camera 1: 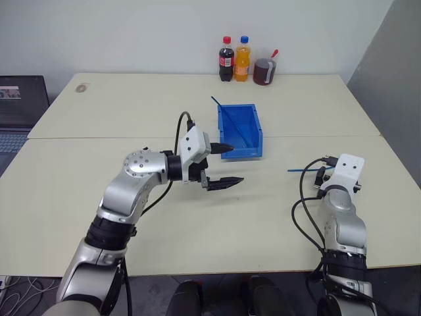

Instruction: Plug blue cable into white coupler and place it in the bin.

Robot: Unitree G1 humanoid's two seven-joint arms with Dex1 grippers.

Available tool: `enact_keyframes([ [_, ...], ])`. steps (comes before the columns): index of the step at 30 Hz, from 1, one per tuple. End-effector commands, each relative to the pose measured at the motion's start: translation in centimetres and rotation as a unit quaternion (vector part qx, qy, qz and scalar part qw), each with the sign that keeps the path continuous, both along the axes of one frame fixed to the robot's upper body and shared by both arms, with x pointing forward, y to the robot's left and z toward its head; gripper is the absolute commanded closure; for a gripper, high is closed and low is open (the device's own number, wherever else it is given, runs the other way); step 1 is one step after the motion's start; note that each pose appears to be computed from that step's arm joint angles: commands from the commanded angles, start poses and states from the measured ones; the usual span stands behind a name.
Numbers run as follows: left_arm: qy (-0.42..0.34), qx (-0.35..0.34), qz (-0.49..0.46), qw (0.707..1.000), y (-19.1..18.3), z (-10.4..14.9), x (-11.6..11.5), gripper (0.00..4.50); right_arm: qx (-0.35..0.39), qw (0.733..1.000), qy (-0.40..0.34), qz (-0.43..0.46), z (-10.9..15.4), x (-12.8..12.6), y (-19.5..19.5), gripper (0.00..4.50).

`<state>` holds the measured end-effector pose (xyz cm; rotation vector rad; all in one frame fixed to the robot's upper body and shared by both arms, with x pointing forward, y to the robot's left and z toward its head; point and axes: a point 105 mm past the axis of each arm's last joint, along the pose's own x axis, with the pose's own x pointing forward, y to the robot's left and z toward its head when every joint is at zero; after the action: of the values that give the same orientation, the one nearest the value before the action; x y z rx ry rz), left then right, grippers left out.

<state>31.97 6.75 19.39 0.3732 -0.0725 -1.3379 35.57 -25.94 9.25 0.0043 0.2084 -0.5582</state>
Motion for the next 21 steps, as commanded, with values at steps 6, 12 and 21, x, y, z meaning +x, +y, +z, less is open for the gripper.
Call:
enact_keyframes([
  [6, -0.050, 0.021, -0.033, 0.998, 0.1, 1.5, 1.3, 0.00, 0.050, 0.998, -0.025, -0.042, 0.9, 2.7, -1.4, 0.66],
  [12, -0.057, 0.023, -0.036, 0.997, 0.2, 1.7, 1.5, 0.00, 0.072, 0.995, -0.023, -0.070, 0.9, 3.8, -1.3, 0.66],
  [21, -0.058, 0.032, -0.032, 0.997, 0.9, 1.8, 1.5, 0.00, 0.117, 0.983, 0.002, -0.142, -0.6, 3.8, -2.1, 0.66],
])
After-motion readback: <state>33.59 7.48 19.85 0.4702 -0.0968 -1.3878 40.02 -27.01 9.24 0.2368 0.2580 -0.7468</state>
